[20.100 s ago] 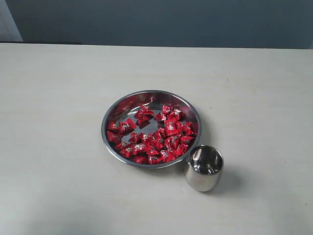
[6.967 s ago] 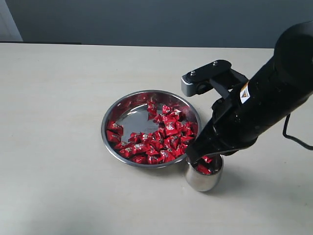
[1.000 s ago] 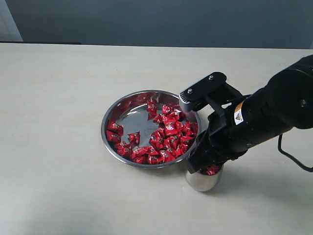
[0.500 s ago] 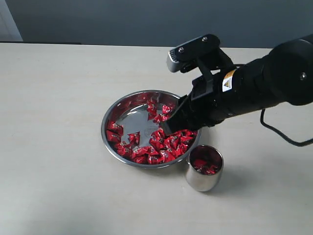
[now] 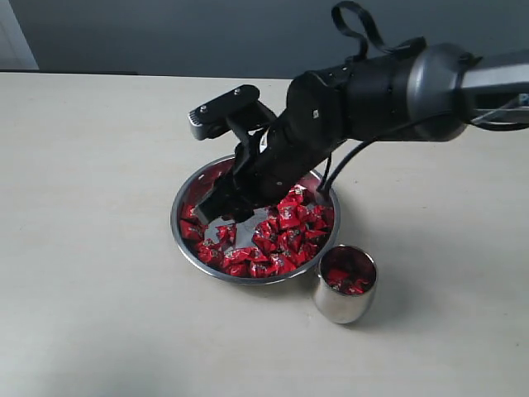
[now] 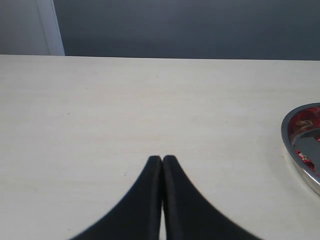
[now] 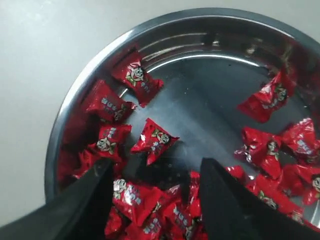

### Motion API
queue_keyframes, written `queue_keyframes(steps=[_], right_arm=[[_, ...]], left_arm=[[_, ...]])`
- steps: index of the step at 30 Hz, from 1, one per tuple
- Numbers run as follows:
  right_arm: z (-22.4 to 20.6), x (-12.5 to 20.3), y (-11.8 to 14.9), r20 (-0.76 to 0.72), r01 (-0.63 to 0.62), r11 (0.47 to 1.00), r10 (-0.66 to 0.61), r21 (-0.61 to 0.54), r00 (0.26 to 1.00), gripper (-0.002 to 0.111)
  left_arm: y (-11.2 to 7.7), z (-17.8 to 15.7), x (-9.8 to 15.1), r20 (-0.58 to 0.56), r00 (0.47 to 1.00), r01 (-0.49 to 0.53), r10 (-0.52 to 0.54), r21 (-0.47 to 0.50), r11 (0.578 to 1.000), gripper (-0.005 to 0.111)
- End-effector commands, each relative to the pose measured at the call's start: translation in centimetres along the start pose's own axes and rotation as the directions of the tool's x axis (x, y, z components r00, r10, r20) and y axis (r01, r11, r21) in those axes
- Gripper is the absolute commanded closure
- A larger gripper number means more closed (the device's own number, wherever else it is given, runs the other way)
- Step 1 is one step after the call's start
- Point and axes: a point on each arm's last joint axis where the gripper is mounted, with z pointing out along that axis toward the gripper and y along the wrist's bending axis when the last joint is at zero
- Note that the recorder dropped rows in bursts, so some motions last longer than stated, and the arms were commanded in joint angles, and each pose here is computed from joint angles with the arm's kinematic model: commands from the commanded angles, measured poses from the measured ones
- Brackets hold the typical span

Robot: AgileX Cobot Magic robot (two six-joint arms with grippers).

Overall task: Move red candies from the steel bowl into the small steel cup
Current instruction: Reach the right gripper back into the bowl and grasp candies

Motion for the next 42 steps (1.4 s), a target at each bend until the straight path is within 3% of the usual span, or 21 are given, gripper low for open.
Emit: queue_keyframes(steps=[1,15,22,25,35,42], right_arm=[[2.7,-0.4,-0.1,-0.055,0.003,1.000,-0.004,-0.009,0.998,0.057],[6.5,-0.4,-0.2,-0.120,-0.058,0.997,0.053,-0.040,0.991,0.060],[6.9,-0.1,-0.2,-0.146,-0.054,0.998,0.047,-0.041,0.988,0.087],[6.4,-0.4,-0.2,-0.130,-0.052,0.998,0.046,-0.042,0.990,0.105],[-1.9,-3.2,0.7,0.013,-0.019,0.998,0.020,-0.054,1.000,0.109],[-9.3,-0.9,1.1,0.099,0.013,1.000,-0.011,-0.015,0.995,0.109]], left_arm=[[0.0,0.0,0.0,0.008,1.000,0.001,-0.001,0.005,1.000,0.106],[0.0,0.0,0.0,0.008,1.000,0.001,-0.001,0.005,1.000,0.106],[0.0,0.0,0.0,0.008,1.000,0.001,-0.001,0.005,1.000,0.106],[0.0,0.0,0.0,0.008,1.000,0.001,-0.001,0.005,1.000,0.106],[0.0,0.0,0.0,0.008,1.000,0.001,-0.001,0.005,1.000,0.106],[0.0,0.0,0.0,0.008,1.000,0.001,-0.001,0.005,1.000,0.106]])
